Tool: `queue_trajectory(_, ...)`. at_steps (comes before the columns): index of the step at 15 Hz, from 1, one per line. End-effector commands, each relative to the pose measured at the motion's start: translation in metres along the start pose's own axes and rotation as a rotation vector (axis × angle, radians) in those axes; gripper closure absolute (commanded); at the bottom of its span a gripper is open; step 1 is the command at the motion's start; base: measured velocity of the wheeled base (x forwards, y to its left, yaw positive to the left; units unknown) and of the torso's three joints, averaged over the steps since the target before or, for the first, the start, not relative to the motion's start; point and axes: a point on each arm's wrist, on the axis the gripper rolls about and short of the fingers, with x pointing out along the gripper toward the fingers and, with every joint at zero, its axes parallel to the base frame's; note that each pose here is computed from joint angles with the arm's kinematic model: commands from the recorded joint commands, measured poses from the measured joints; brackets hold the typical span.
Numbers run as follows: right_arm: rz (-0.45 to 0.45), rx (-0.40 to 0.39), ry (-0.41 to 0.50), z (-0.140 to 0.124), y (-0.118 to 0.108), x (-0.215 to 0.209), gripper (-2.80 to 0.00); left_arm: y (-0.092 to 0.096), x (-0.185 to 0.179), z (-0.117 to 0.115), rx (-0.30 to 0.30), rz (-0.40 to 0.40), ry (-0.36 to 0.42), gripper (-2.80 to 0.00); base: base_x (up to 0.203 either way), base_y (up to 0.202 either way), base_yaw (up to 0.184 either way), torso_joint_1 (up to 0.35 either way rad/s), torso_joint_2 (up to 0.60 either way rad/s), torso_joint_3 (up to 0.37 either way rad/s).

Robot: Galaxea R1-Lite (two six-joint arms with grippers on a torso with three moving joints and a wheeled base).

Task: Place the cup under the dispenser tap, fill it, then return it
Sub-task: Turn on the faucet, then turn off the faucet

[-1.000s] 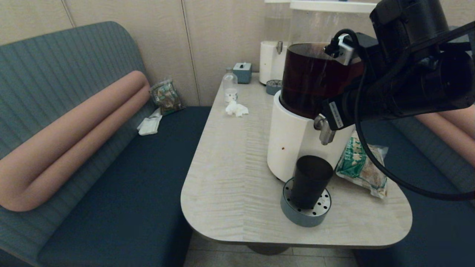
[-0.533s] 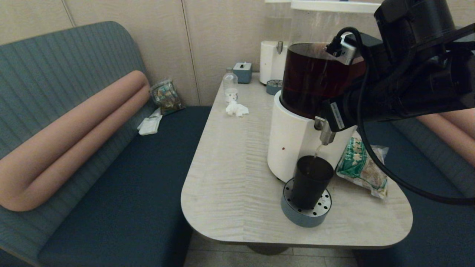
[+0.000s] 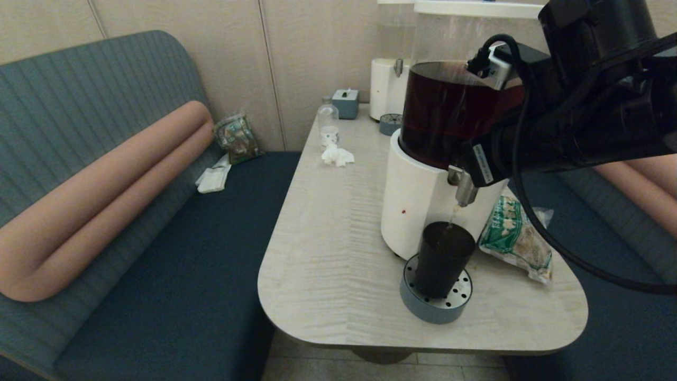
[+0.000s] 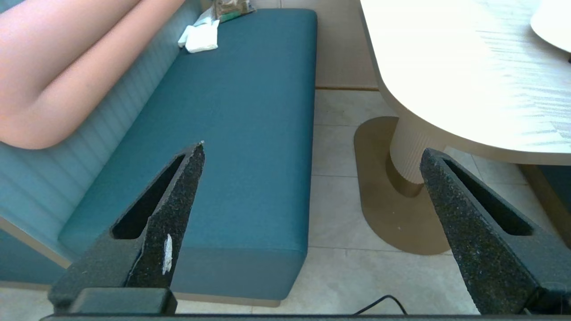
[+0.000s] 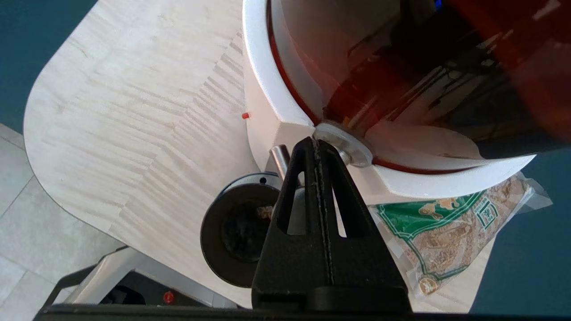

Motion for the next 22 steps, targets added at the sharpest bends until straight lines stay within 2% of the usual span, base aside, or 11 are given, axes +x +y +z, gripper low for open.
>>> queue_trajectory(1,-0.016,0.007,-0.041,0.003,0.0,0.005,0.0,0.0,0.0,0.0,0.0,0.001,0.002,-2.8,0.0,0.0,0.0,0.0,0.0,0.0)
queue_trajectory(6,-0.067,0.015,-0.063,0.002,-0.002,0.008,0.0,0.0,0.0,0.0,0.0,0.001,0.002,-2.8,0.0,0.0,0.0,0.0,0.0,0.0)
queue_trajectory(14,-0.096,0.045,-0.172,0.008,-0.016,-0.047,0.0,0.0,0.0,0.0,0.0,0.001,0.001,-2.8,0.0,0.0,0.0,0.0,0.0,0.0)
queue_trajectory(22,-0.106,0.066,-0.216,-0.04,-0.034,-0.124,0.0,0.0,0.0,0.0,0.0,0.001,0.002,-2.8,0.0,0.0,0.0,0.0,0.0,0.0)
